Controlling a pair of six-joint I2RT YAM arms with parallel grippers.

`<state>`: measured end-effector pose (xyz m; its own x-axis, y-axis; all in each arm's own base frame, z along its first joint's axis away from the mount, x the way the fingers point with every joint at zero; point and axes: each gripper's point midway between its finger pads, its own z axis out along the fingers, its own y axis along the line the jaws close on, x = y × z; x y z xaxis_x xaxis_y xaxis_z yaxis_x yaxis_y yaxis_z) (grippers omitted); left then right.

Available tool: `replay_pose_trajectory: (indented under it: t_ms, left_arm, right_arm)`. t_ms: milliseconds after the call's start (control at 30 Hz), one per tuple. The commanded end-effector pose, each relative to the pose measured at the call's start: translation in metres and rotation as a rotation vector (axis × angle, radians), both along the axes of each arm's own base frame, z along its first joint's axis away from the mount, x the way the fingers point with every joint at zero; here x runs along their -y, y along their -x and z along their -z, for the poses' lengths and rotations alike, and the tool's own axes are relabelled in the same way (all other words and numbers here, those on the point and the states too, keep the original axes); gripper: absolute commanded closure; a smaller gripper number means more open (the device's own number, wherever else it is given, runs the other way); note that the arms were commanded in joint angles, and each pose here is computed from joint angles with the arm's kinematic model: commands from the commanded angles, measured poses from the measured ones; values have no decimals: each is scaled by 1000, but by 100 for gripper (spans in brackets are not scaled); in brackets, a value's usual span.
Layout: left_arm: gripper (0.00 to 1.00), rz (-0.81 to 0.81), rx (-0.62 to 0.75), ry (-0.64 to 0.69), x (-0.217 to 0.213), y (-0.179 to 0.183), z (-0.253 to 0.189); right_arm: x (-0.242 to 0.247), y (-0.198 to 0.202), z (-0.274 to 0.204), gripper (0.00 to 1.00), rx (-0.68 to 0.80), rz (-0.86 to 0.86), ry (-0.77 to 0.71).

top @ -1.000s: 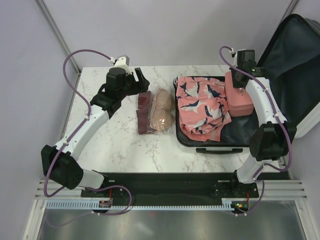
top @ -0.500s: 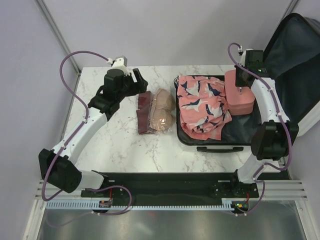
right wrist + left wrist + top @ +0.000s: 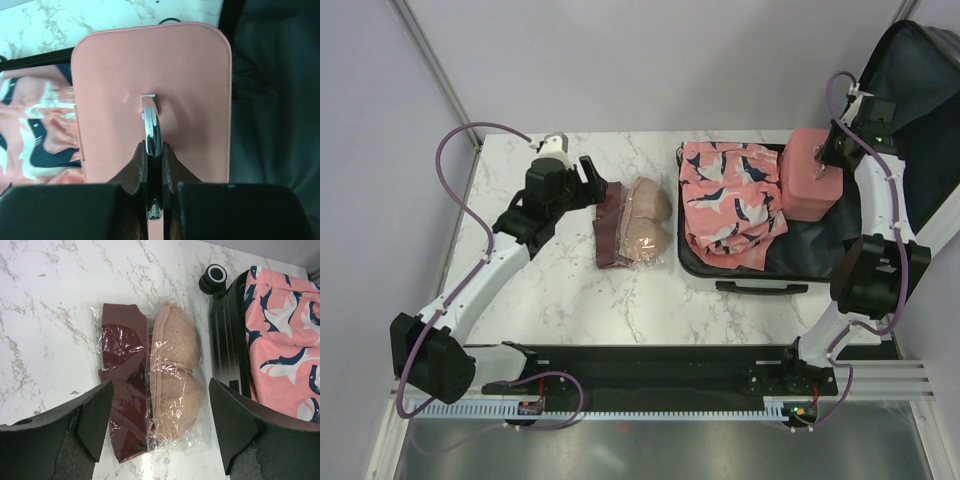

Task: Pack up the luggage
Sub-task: Place the storage box in the luggage.

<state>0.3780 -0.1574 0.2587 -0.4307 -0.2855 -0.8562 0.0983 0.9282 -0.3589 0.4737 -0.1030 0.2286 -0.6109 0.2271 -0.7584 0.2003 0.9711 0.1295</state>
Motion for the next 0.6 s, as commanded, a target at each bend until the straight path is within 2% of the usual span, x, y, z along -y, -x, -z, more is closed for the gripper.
replay_pose_trajectory:
  t_ms: [0, 133, 367, 567]
  left_arm:
    - [17, -35, 58, 31, -7, 1, -15]
    - [16, -25, 48, 6, -7, 2, -7]
    - [16, -11, 44, 13, -3, -5, -5]
    - [16, 1, 46, 17, 1, -14, -9]
  right_arm:
    - [82, 7, 26, 100, -65, 271, 109]
    - [79, 2, 23, 100, -73, 256, 124]
    - [63, -2, 24, 100, -111, 228, 254]
    - [43, -15, 2, 100, -92, 183, 401]
